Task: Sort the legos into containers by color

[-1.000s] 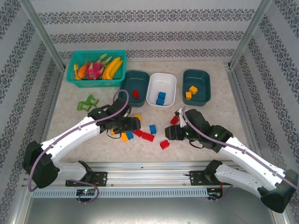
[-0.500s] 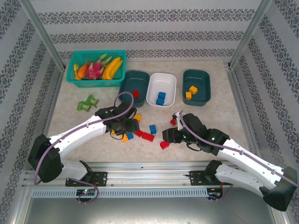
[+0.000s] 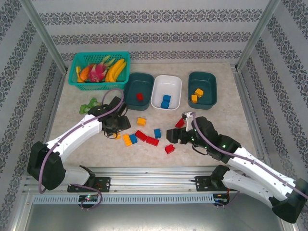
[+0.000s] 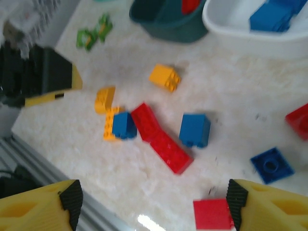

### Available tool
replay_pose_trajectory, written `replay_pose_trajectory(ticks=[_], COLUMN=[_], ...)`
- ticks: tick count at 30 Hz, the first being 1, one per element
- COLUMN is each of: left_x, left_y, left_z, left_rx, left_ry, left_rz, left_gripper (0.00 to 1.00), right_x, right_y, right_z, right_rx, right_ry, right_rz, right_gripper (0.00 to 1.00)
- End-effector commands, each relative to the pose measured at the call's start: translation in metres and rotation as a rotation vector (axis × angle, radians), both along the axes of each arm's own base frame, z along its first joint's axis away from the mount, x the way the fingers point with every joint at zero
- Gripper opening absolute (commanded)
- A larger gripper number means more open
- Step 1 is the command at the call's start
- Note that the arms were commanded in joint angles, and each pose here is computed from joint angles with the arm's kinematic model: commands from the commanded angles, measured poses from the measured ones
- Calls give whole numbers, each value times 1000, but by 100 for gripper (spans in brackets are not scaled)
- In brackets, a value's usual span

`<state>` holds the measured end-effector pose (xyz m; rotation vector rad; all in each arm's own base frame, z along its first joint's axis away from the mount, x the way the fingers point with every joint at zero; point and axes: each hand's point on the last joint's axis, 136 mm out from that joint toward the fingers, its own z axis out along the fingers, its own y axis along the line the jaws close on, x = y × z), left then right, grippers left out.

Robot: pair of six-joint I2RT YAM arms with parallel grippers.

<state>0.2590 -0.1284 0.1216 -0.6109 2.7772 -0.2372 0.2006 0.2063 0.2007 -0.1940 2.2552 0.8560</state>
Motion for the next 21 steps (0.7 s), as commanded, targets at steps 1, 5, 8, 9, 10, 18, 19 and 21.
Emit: replay_pose_trajectory(ticks=[1,5,8,9,10,18,19,21], left_x=[-6,-4,-3,-3,-3,-10,-11,-12], left_y=[7,6,1,-2,-3,-13,-17,-25], left_z=[8,9,11,12,13,25,26,28], left_rx=[0,-12,-41,-55,-64,-149,-159,-168], left_ry=[8,0,-6,-10,-17,-86,-94,-113], left_rz=[-27,-30,-34,-39,-39,-51,-68,-107], left_gripper=[70,71,71,71,71,69,69,69], right_x=[26,36,35,34,34,53,56,60], right_y=[-12,-10,-2,1,4,28,29,31], right_z=[47,60,46,40,36,11,8,3], right_rx=[105,73,18,10,3,-95,-105,-127], right_ry=[-113,-121,-67,-55,-49,30,40,57], right_rz=[-136,-133,-96,-84,-81,-81,-89,-95], right_gripper=[83,83,81,80,80,77,77,75])
